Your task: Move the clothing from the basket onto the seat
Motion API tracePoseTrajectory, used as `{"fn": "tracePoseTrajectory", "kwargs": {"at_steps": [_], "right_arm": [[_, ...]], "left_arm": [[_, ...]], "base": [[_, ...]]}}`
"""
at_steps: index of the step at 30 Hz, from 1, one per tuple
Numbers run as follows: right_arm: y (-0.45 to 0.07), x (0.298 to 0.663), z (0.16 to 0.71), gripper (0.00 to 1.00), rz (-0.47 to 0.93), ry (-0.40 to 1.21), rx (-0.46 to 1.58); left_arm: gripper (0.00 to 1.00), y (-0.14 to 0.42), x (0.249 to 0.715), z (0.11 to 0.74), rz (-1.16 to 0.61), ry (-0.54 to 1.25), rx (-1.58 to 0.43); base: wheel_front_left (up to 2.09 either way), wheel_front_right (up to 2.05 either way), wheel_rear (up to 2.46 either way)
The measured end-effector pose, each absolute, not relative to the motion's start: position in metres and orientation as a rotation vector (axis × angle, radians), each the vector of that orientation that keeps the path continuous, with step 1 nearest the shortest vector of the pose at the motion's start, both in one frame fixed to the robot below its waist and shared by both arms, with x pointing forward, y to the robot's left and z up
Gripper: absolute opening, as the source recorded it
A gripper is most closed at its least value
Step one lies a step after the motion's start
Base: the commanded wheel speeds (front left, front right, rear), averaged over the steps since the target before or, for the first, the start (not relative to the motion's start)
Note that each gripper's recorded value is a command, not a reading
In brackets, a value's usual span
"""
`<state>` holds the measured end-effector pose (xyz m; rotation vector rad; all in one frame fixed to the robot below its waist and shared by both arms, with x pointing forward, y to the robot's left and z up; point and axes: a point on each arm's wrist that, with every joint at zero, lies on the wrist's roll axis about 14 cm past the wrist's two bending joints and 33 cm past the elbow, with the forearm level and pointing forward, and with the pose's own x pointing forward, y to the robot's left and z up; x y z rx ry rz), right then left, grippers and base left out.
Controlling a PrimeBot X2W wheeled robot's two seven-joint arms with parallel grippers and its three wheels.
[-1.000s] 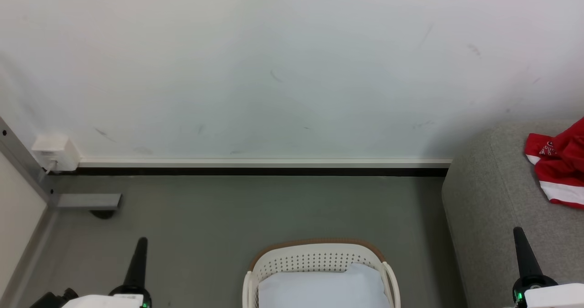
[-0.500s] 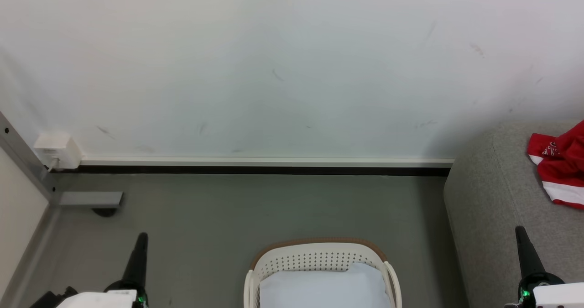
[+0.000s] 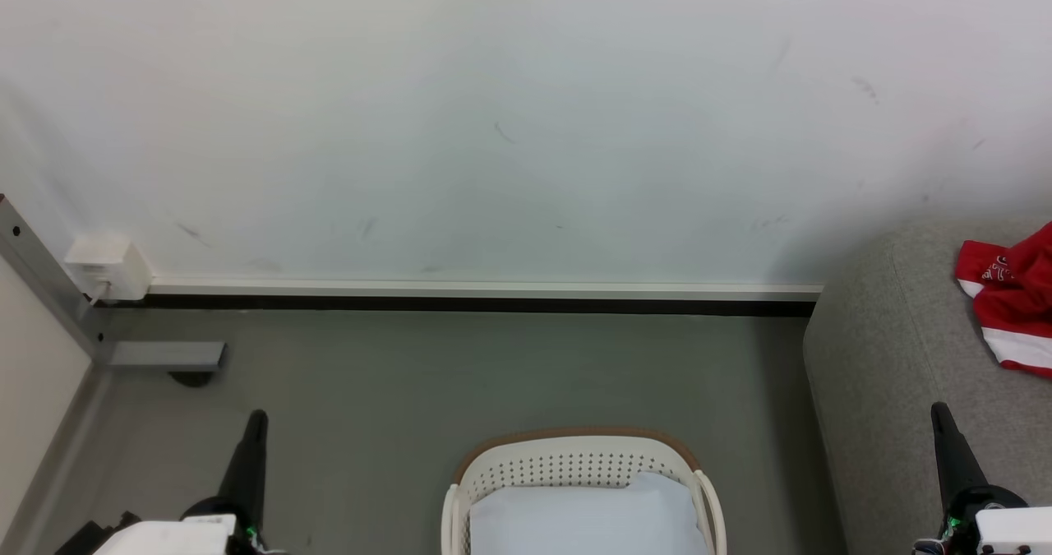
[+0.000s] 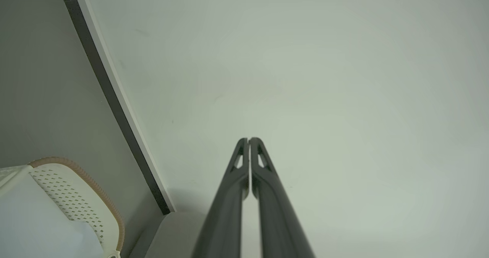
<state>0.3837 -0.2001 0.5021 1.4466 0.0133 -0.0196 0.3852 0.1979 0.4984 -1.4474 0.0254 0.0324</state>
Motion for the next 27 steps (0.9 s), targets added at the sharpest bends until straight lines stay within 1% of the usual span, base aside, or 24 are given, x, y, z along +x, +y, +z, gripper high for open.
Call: {"fn": "tracePoseTrajectory", "kwargs": {"at_steps": [19, 27], "right_arm": [[-0.2, 0.3873, 0.5047, 0.0, -0.005, 0.007, 1.569], [-0.1994, 0.3874, 0.5048, 0.0, -0.003, 0.008, 1.574]], "left_arm": [[0.0, 0.199, 0.3879, 0.5041, 0.008, 0.011, -1.568], [0.0, 0.1991, 0.388, 0.5045, 0.007, 0.009, -1.57]], "base": [[0.0, 0.0, 0.0], [0.0, 0.0, 0.0]]}}
